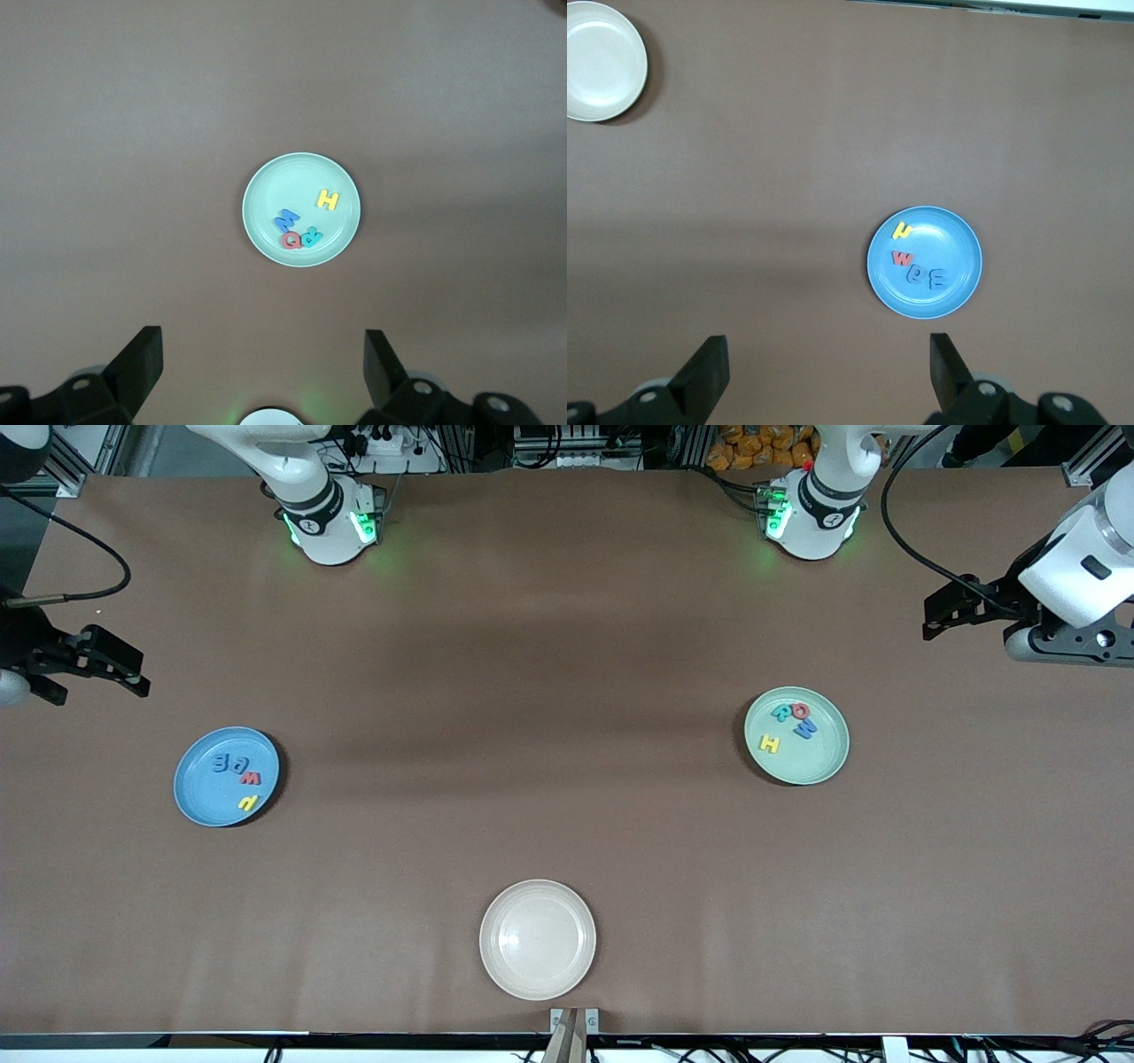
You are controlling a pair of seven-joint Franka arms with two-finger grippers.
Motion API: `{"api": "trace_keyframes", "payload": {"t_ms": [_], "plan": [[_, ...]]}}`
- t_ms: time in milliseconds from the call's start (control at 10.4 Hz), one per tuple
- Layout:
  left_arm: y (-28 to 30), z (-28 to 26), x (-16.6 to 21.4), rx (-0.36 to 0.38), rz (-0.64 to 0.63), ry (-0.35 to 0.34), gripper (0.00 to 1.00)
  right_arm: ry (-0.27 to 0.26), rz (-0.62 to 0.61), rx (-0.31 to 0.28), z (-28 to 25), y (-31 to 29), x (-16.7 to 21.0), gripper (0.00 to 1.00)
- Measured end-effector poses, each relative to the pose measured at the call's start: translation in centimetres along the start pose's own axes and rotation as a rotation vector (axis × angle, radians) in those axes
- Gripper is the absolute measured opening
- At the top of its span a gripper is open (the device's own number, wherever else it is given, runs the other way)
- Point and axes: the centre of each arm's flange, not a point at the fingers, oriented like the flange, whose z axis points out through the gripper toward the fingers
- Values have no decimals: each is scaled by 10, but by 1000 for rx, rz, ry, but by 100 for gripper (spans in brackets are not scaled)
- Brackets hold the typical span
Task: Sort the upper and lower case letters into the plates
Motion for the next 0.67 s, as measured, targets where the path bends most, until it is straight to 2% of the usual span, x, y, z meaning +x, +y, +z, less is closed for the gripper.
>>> {"api": "trace_keyframes", "payload": {"t_ms": [192, 479, 670], "plan": [[1, -1, 0, 0, 1, 3, 100, -31, 10, 5, 3, 4, -3, 100], [-11, 1, 5, -2, -19, 9, 100, -29, 10, 5, 2, 3, -3, 100], [-14, -1, 15, -3, -23, 46, 100, -27, 11, 5, 0, 4, -3, 100]]}}
